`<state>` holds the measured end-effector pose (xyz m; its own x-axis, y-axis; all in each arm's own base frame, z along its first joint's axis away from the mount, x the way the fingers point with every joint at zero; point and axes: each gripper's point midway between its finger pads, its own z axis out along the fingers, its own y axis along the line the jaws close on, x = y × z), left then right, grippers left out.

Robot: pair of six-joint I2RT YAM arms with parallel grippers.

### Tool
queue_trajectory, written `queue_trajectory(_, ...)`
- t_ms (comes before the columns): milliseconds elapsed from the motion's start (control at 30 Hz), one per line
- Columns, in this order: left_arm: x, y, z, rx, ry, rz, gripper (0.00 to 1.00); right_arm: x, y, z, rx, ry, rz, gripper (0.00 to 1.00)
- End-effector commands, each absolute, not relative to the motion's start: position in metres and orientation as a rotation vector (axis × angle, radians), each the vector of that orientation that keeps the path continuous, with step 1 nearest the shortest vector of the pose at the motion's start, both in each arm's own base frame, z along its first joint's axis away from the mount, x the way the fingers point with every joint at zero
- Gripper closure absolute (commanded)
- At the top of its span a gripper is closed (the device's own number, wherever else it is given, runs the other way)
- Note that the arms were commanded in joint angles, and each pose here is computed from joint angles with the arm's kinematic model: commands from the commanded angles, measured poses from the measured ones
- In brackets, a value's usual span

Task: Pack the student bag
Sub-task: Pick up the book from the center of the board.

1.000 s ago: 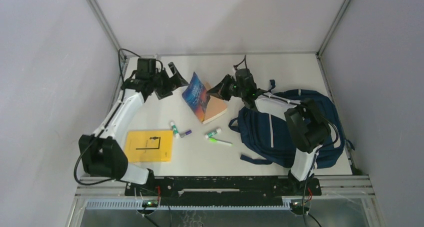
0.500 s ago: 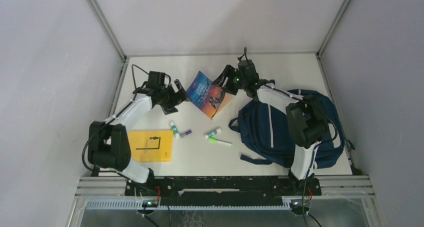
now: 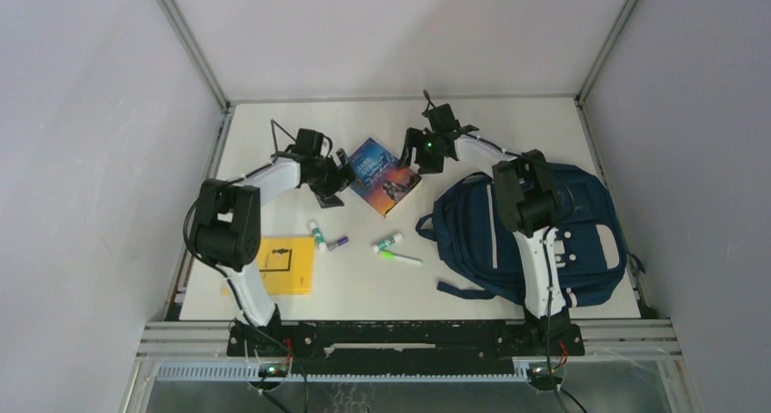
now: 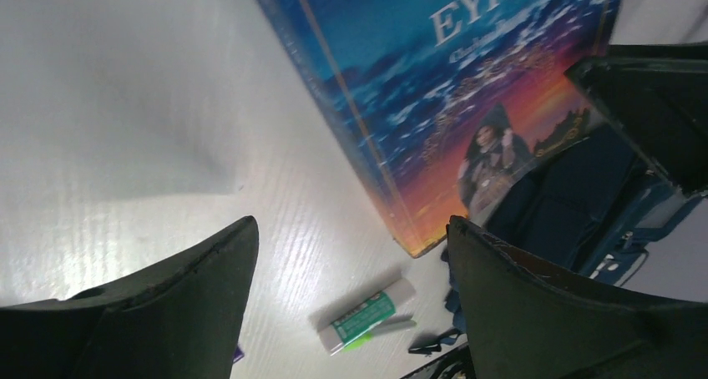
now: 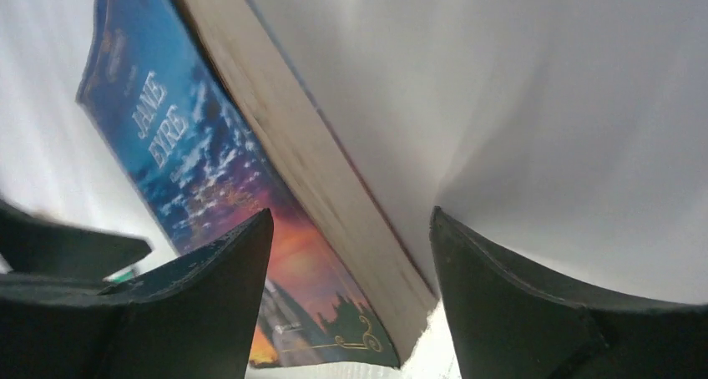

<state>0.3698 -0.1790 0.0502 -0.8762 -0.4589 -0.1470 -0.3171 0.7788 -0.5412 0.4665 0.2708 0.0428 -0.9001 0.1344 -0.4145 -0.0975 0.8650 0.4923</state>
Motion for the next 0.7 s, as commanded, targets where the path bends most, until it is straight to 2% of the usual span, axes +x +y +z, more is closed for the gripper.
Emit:
queue_trajectory(0, 0.402, -0.199, 0.082, -0.561, 2.600, -0.882, 0.12, 0.460, 0.278, 0.043, -0.063, 2.634, 0.920, 0.20)
queue_trajectory(167, 0.420, -0.202, 0.073, -0.540, 2.616, -0.878, 0.12, 0.443, 0.297, 0.048, -0.097, 2.634, 1.111, 0.21)
queue_trajectory(433, 0.436, -0.202, 0.061, -0.508, 2.637, -0.848, 0.14, 0.396, 0.330, 0.065, -0.048, 2.636, 1.342, 0.27)
queue_trajectory(667, 0.436, -0.212, 0.060, -0.463, 2.648, -0.893, 0.15, 0.383, 0.350, 0.070, 0.046, 2.594, 1.369, 0.33)
